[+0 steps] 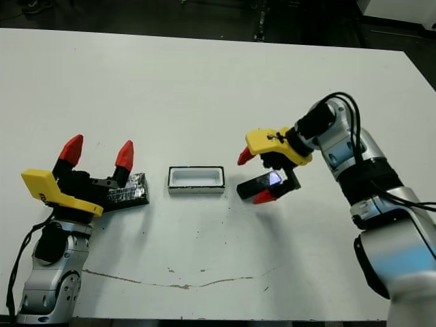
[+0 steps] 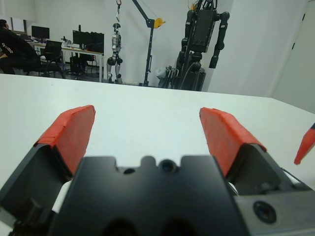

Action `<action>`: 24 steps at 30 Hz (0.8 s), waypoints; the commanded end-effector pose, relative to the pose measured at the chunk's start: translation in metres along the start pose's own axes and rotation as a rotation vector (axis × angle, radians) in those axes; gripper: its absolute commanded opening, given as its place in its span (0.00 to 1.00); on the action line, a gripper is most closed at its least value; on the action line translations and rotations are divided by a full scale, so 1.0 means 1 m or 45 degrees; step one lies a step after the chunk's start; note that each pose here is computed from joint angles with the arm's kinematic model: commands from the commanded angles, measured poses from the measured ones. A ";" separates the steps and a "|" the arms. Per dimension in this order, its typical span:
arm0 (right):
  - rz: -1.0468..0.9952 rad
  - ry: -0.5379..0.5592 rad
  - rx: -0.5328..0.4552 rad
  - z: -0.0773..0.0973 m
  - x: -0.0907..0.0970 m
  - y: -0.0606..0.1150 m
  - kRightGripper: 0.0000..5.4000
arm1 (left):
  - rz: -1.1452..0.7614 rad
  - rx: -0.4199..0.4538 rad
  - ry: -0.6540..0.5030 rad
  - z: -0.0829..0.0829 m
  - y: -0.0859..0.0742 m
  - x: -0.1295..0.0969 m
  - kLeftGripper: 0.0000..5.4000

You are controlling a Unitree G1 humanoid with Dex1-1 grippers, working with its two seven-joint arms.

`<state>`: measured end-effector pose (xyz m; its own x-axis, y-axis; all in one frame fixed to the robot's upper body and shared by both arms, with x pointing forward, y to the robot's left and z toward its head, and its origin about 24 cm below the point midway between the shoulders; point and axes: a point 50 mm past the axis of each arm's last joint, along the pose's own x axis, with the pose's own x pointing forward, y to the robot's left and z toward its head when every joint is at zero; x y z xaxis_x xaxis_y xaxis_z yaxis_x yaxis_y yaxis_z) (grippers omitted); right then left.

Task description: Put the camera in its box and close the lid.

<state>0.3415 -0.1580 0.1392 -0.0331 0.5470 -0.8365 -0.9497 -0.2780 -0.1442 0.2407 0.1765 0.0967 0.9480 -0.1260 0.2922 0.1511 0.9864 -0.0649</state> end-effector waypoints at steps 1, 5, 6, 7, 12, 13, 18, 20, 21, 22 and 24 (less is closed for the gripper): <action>-0.003 0.006 0.045 -0.008 0.006 0.004 0.99 | -0.001 0.018 0.015 0.000 0.001 -0.001 1.00; 0.012 -0.009 0.074 -0.011 0.011 0.006 0.99 | -0.004 0.021 0.013 -0.001 0.002 -0.002 1.00; 0.017 -0.021 0.078 -0.012 0.012 0.007 0.99 | -0.003 0.023 0.013 -0.001 0.002 -0.002 1.00; 0.017 -0.029 0.082 -0.012 0.013 0.008 0.99 | -0.003 0.022 0.013 -0.001 0.002 -0.002 1.00; 0.030 -0.043 0.077 -0.014 0.018 0.009 0.96 | 0.002 0.021 0.013 -0.001 0.003 -0.003 1.00; 0.033 -0.043 0.080 -0.014 0.018 0.009 0.94 | 0.004 0.020 0.013 -0.001 0.003 -0.003 1.00; 0.036 -0.048 0.120 -0.017 0.021 0.011 0.82 | 0.007 0.028 0.009 -0.001 0.004 -0.003 1.00; 0.029 -0.064 0.110 -0.017 0.022 0.012 0.76 | 0.006 0.037 0.008 -0.001 0.004 -0.003 1.00; 0.025 -0.081 0.091 -0.017 0.023 0.013 0.73 | 0.006 0.038 0.008 -0.001 0.004 -0.003 1.00; 0.022 -0.097 0.089 -0.017 0.023 0.013 0.70 | 0.004 0.037 0.006 -0.001 0.004 -0.003 1.00; 0.016 -0.115 0.097 -0.017 0.023 0.013 0.64 | 0.002 0.029 0.004 -0.001 0.004 -0.003 1.00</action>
<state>0.3359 -0.1599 0.1170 -0.0668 0.6066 -0.7922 -0.9649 -0.2413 -0.1034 0.2402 0.1778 0.0980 0.9453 -0.1218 0.3026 0.1449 0.9879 -0.0550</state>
